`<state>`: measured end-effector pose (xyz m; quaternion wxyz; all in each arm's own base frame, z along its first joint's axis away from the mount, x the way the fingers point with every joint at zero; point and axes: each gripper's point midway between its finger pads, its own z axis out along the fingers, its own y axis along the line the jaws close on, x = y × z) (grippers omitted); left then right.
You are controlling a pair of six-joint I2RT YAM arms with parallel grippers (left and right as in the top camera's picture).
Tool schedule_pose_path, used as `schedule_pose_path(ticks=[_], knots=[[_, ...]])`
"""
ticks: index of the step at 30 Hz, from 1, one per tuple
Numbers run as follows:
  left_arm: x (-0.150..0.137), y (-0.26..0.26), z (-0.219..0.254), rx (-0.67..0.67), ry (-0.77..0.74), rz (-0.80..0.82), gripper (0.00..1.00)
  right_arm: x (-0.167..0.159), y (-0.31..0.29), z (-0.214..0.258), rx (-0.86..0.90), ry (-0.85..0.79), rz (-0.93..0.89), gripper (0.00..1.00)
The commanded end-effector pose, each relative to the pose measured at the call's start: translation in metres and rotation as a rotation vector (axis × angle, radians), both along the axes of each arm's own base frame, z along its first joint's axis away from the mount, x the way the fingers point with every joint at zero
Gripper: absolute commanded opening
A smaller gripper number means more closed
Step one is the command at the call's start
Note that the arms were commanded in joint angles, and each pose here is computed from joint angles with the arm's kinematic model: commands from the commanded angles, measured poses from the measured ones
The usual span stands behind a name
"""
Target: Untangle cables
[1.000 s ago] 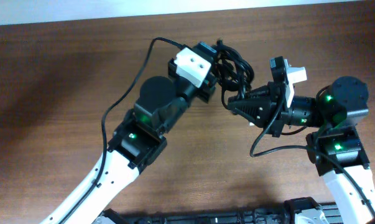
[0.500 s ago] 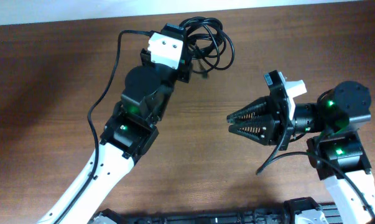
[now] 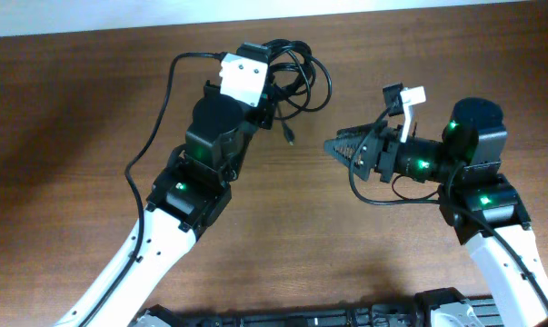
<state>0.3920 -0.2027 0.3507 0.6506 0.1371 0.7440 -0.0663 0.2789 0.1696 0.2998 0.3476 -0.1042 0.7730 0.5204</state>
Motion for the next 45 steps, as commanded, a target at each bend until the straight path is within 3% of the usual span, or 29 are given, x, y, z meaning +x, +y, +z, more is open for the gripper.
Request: schedule_pose_path(ticks=[1,5,12,20,26,33,45], knots=[[-0.002,-0.005,0.001,-0.078,0.030,-0.019,0.00,0.020,-0.014,-0.008,-0.070,-0.004,-0.150,0.76],[-0.019,-0.037,-0.010,-0.110,0.104,-0.198,0.00,0.023,-0.021,-0.020,-0.129,0.003,-0.188,0.80],[-0.036,-0.061,-0.014,-0.097,0.122,-0.263,0.00,0.027,-0.037,-0.030,-0.195,0.030,-0.294,0.80],[-0.033,-0.056,-0.017,-0.085,0.119,-0.212,0.00,0.022,-0.047,-0.025,-0.222,0.013,-0.355,0.80],[-0.053,-0.081,-0.018,-0.075,0.121,-0.273,0.00,0.023,-0.055,-0.030,-0.252,0.030,-0.402,0.81],[-0.054,-0.080,-0.023,-0.032,0.100,-0.149,0.00,0.023,-0.055,-0.030,-0.252,0.031,-0.402,0.80],[-0.059,-0.089,-0.024,-0.038,0.110,-0.199,0.00,0.028,-0.088,-0.054,-0.378,0.100,-0.571,0.80]])
